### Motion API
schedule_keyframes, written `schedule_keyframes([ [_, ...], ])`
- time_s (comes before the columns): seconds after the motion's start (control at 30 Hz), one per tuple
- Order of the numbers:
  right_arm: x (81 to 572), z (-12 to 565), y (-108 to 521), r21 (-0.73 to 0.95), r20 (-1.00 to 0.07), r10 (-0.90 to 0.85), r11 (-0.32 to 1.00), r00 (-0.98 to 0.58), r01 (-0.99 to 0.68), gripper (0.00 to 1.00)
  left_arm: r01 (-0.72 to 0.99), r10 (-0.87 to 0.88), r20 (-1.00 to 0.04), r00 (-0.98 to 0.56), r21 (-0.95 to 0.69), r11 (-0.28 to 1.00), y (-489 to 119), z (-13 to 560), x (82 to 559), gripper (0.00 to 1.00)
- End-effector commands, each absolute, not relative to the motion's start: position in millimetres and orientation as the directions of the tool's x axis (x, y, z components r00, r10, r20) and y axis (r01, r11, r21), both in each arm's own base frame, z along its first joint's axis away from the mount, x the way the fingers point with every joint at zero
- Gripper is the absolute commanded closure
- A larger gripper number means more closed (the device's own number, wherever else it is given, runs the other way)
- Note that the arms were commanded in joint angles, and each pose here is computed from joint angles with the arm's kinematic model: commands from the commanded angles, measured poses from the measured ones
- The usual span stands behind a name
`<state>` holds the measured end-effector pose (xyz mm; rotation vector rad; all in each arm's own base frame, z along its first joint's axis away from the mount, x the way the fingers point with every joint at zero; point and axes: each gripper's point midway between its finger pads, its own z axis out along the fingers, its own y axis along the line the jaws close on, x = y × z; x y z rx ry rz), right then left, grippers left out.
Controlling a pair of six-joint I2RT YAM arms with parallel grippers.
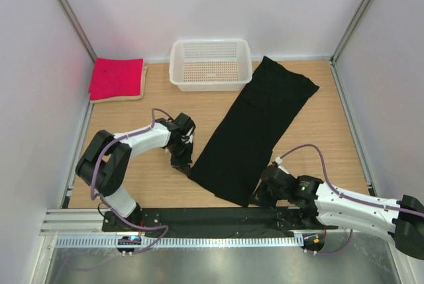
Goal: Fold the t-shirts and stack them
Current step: Fold the tshirt
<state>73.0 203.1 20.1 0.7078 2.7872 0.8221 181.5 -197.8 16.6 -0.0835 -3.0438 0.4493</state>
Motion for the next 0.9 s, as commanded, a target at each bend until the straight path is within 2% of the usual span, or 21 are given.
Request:
schedule_keyframes([
  [0.0, 49, 14, 187, 0.493, 0.012, 0.421, 0.787, -0.907, 0.372, 0.99, 0.022, 0.031, 0.031, -0.999, -0.261, 0.965, -194, 31, 168, 1.00],
  [0.27, 62, 41, 194, 0.526, -0.061, 0.410, 0.788, -0.910, 0.319, 0.99, 0.057, 0.057, -0.005, -0.998, -0.260, 0.964, -196, 58, 167, 1.00],
  [0.33, 78, 49, 196, 0.519, -0.137, 0.420, 0.802, -0.897, 0.296, 0.99, 0.082, 0.078, -0.029, -0.997, -0.256, 0.963, -199, 65, 175, 1.00],
  [0.47, 104, 63, 197, 0.488, -0.202, 0.434, 0.822, -0.878, 0.294, 0.99, 0.127, 0.110, -0.080, -0.991, -0.253, 0.959, -212, 87, 200, 1.00],
  [0.53, 116, 72, 196, 0.488, -0.209, 0.451, 0.817, -0.868, 0.307, 0.99, 0.139, 0.123, -0.080, -0.989, -0.242, 0.960, -215, 89, 208, 1.00],
  [0.7, 157, 91, 158, 0.472, -0.232, 0.525, 0.797, -0.819, 0.377, 0.99, 0.193, 0.154, -0.162, -0.975, -0.257, 0.947, -238, 120, 246, 1.00],
  [0.87, 179, 110, 135, 0.445, -0.240, 0.508, 0.815, -0.828, 0.371, 0.99, 0.220, 0.166, -0.211, -0.963, -0.269, 0.938, -265, 131, 285, 1.00],
])
